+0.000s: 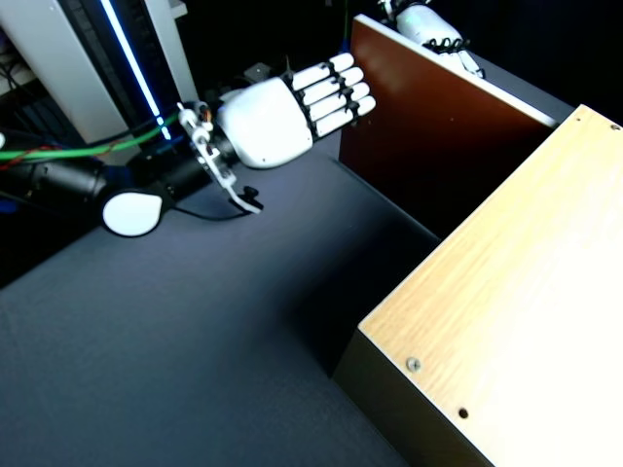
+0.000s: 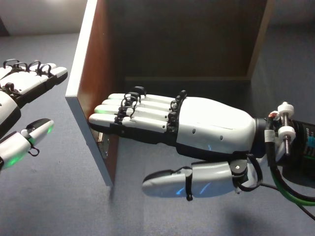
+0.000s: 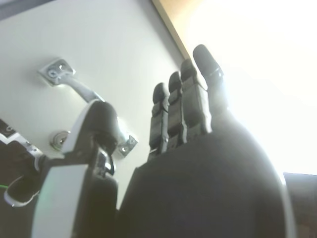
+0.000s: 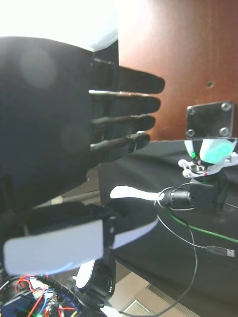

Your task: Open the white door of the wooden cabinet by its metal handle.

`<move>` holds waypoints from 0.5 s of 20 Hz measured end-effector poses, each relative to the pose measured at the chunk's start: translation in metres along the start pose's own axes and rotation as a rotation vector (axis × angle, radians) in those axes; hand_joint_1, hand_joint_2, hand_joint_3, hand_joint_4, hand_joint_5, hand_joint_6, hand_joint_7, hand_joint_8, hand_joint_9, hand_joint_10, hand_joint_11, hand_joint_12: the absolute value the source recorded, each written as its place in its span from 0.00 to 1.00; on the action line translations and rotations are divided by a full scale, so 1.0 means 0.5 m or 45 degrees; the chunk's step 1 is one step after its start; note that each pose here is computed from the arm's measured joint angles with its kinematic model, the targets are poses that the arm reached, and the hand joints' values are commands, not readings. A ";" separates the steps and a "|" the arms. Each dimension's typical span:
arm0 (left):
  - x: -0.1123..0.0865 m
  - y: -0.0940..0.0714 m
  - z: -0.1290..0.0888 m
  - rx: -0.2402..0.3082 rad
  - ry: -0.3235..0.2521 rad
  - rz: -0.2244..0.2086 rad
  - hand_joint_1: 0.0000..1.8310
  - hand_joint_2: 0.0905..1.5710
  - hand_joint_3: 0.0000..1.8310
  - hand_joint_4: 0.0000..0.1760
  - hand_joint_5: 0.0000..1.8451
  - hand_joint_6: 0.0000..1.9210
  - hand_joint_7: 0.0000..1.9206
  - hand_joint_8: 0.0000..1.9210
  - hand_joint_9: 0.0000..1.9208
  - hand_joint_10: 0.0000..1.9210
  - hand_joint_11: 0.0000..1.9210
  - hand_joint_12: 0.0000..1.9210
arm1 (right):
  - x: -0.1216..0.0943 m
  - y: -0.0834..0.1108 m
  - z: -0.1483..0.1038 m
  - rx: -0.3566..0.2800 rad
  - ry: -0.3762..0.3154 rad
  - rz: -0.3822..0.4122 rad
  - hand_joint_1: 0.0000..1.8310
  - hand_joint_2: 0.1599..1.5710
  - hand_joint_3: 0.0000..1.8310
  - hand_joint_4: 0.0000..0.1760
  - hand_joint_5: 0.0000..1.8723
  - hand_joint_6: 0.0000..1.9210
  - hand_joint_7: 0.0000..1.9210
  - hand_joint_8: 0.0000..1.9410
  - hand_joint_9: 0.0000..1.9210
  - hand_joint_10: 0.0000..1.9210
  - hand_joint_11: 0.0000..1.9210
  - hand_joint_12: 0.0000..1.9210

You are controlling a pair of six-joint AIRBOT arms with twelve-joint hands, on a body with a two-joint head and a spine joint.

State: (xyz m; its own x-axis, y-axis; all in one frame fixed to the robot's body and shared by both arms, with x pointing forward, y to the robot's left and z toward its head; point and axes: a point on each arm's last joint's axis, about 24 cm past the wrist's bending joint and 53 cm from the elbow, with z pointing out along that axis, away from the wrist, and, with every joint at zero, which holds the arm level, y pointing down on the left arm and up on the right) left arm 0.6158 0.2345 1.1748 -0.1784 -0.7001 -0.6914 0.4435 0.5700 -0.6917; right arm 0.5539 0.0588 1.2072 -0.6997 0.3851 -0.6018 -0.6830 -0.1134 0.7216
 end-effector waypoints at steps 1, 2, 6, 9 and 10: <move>0.000 0.000 0.000 0.000 0.000 0.000 0.34 0.96 0.00 0.00 0.11 0.00 0.10 0.00 0.08 0.01 0.00 0.30 | -0.001 0.000 -0.001 0.002 0.000 -0.002 0.09 0.90 0.00 0.00 0.00 0.00 0.00 0.00 0.00 0.00 0.00 0.00; 0.000 -0.001 0.000 0.002 -0.001 0.000 0.19 0.99 0.01 0.00 0.10 0.01 0.09 0.00 0.07 0.01 0.00 0.25 | -0.006 -0.002 -0.006 0.010 -0.001 -0.008 0.20 0.87 0.00 0.00 0.02 0.01 0.02 0.01 0.00 0.00 0.00 0.00; -0.001 -0.005 -0.001 0.008 -0.009 -0.006 0.22 0.97 0.06 0.00 0.01 0.00 0.08 0.01 0.02 0.00 0.00 0.11 | -0.032 -0.007 -0.021 0.050 -0.037 -0.004 0.00 0.93 0.01 0.00 0.00 0.00 0.00 0.00 0.00 0.00 0.00 0.00; -0.005 -0.006 -0.003 0.009 -0.020 -0.010 0.12 0.86 0.00 0.00 0.09 0.01 0.08 0.00 0.05 0.01 0.00 0.29 | -0.085 -0.015 -0.060 0.105 -0.106 -0.034 0.00 0.93 0.01 0.00 0.00 0.00 0.00 0.00 0.00 0.00 0.00 0.00; -0.007 -0.008 -0.003 0.008 -0.026 -0.012 0.28 0.93 0.01 0.00 0.10 0.00 0.08 0.00 0.07 0.01 0.00 0.32 | -0.107 -0.026 -0.083 0.146 -0.146 -0.042 0.00 0.94 0.01 0.00 0.00 0.00 0.00 0.00 0.00 0.00 0.01 0.00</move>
State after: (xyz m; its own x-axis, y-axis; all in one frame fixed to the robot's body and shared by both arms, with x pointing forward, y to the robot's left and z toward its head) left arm 0.6133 0.2357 1.1796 -0.1648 -0.7140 -0.6804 0.4477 0.5605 -0.6967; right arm 0.5913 0.0019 1.2159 -0.6439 0.4900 -0.5877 -0.6723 0.0043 0.7402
